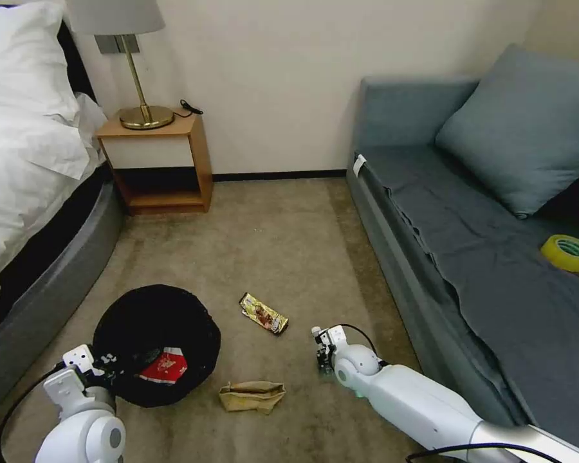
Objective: Pick up the trash bin, then pick up the garbage on the floor and place it into the trash bin.
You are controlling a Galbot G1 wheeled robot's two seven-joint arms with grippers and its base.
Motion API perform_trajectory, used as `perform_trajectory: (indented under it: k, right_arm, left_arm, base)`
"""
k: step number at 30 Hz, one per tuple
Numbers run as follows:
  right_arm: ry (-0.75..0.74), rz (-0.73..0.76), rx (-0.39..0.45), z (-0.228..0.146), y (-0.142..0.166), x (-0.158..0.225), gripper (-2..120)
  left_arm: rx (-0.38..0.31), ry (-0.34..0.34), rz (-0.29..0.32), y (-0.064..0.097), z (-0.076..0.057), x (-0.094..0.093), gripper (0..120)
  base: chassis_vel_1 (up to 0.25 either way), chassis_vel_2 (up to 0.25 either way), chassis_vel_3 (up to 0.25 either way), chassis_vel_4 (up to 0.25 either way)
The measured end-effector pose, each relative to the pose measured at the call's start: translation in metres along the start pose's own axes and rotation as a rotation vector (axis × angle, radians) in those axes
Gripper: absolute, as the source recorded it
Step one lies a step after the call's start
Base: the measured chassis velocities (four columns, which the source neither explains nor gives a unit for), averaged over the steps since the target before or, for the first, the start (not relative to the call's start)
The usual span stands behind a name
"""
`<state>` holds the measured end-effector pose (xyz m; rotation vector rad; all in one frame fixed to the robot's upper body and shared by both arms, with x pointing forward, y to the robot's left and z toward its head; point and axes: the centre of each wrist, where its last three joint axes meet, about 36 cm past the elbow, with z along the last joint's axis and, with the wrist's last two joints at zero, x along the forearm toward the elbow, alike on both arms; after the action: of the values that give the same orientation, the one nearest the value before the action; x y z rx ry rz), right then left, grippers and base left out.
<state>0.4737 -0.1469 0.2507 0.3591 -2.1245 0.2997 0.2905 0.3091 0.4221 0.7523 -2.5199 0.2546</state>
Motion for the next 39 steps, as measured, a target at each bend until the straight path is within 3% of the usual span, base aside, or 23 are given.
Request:
perform_trajectory:
  k: [6,10,11,14,15,17,20,23,29,37,39]
  right_arm:
    - [-0.060,-0.014,0.008,-0.012,-0.010,0.024,17]
    - [-0.226,-0.088,-0.009,-0.059,-0.012,0.082,17]
    - [-0.226,-0.088,-0.009,-0.059,-0.012,0.082,17]
    - [-0.348,-0.221,-0.022,-0.099,0.013,0.144,17]
    - [-0.348,-0.221,-0.022,-0.099,0.013,0.144,17]
    - [-0.402,-0.333,-0.022,-0.122,0.040,0.186,17]
    - [-0.422,-0.415,-0.013,-0.134,0.066,0.207,17]
    - [-0.433,-0.529,0.032,-0.148,0.123,0.226,17]
    - [-0.409,-0.565,0.143,-0.152,0.190,0.216,17]
    - [-0.357,-0.512,0.223,-0.130,0.215,0.183,17]
    - [-0.354,-0.503,0.229,-0.123,0.222,0.175,25]
  left_arm:
    - [-0.001,0.002,0.003,-0.002,0.001,0.000,2]
    - [-0.009,0.009,0.007,-0.006,0.005,-0.001,2]
    - [-0.009,0.009,0.007,-0.006,0.005,-0.001,2]
    - [-0.013,0.011,0.010,-0.009,0.006,-0.002,2]
    - [-0.013,0.011,0.010,-0.009,0.006,-0.002,2]
    - [-0.014,0.010,0.014,-0.012,0.006,-0.002,2]
    - [-0.016,0.008,0.016,-0.014,0.007,-0.002,2]
    - [-0.015,0.009,0.020,-0.017,0.007,-0.002,2]
    - [-0.014,0.010,0.019,-0.019,0.007,-0.001,2]
    - [-0.007,0.008,0.023,-0.021,0.007,0.001,2]
    - [-0.007,0.009,0.022,-0.021,0.007,0.001,2]
  base:
    - [0.000,0.000,0.000,0.000]
    - [0.000,0.000,0.000,0.000]
    - [0.000,0.000,0.000,0.000]
    - [0.000,0.000,0.000,0.000]
    - [0.000,0.000,0.000,0.000]
    - [0.000,0.000,0.000,0.000]
    - [0.000,0.000,0.000,0.000]
    - [0.000,0.000,0.000,0.000]
    - [0.000,0.000,0.000,0.000]
    - [0.000,0.000,0.000,0.000]
    - [0.000,0.000,0.000,0.000]
